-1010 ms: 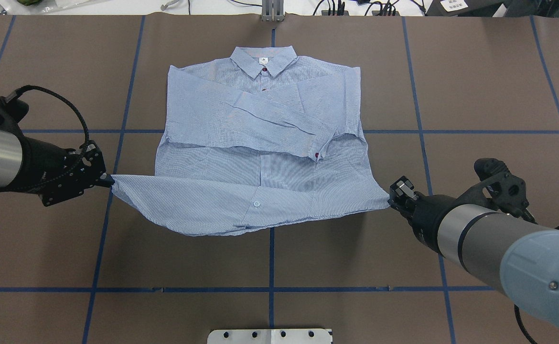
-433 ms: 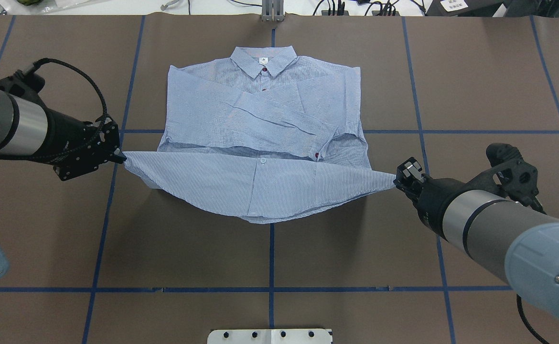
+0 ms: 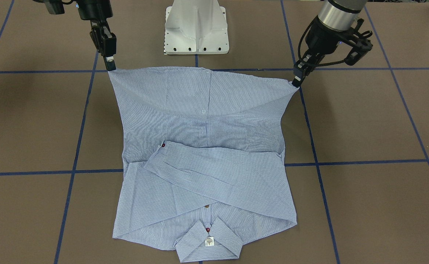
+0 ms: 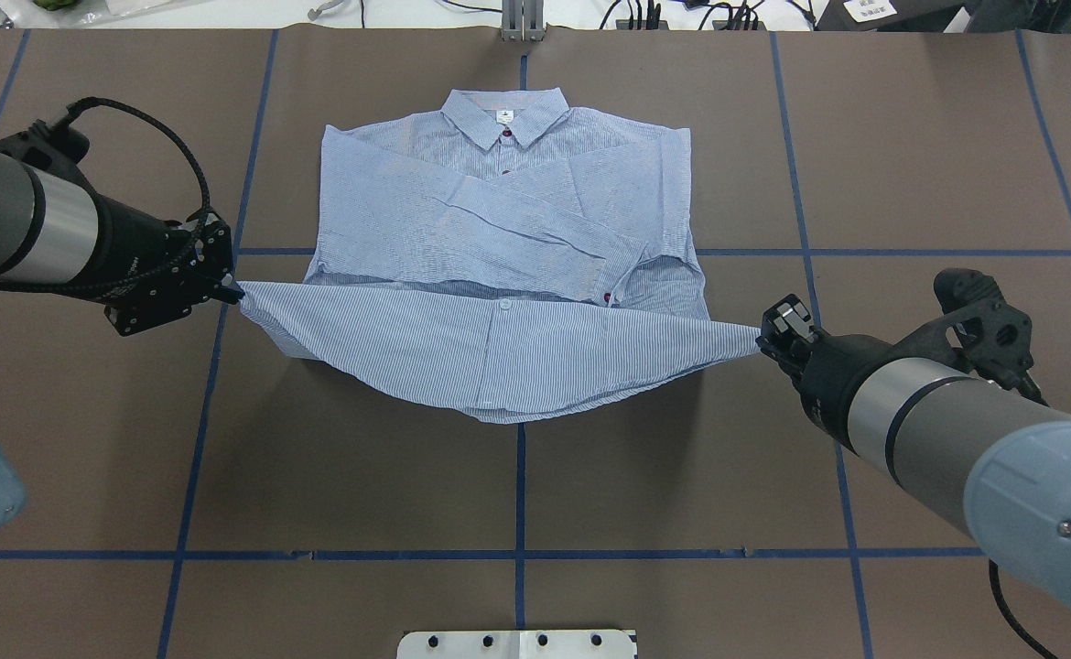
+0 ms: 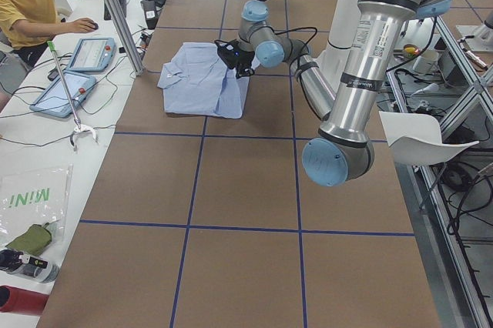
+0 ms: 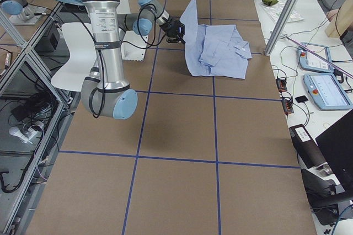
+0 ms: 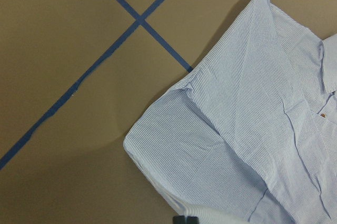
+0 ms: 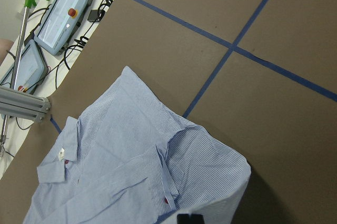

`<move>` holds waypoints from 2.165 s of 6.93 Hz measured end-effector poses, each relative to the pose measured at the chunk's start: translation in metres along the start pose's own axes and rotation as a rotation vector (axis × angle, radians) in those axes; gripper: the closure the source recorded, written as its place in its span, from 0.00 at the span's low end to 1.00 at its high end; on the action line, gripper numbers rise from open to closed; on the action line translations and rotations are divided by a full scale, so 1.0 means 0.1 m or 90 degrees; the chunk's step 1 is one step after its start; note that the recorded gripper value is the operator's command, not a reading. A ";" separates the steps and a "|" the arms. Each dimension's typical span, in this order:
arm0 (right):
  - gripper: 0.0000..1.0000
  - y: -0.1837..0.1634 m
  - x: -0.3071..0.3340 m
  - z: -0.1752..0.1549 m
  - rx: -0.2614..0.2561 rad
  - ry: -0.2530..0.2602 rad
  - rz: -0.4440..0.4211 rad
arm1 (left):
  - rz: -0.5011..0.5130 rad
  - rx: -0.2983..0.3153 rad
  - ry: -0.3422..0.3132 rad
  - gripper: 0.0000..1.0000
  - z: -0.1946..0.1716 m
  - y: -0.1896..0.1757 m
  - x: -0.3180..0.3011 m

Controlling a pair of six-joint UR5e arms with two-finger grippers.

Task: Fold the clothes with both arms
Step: 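Lift the hem with both grippers and fold it toward the collar, then lay the hem near the collar and open both grippers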

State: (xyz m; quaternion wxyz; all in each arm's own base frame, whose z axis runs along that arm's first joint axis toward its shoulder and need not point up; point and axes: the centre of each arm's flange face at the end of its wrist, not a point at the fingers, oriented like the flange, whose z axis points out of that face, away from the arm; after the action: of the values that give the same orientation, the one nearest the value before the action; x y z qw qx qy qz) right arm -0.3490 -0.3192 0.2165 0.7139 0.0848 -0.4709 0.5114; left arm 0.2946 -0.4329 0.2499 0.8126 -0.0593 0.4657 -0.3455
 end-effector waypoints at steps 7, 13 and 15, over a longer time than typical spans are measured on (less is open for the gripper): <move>1.00 -0.70 -1.03 1.68 0.078 0.069 0.006 | -0.015 0.057 0.035 1.00 0.99 -1.20 0.83; 1.00 -0.84 -1.30 2.74 0.095 0.090 -0.009 | -0.001 0.079 0.060 1.00 1.85 -1.89 1.25; 0.99 -0.90 -1.24 2.98 0.093 0.083 -0.018 | 0.000 0.096 0.065 1.00 1.98 -1.99 1.32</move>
State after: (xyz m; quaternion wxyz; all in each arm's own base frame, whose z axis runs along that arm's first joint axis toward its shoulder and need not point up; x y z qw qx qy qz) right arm -0.4547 -0.6212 0.3165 0.7421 0.1099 -0.3836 0.5385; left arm 0.3952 -0.7089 0.3500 0.7902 0.0198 0.4791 -0.3817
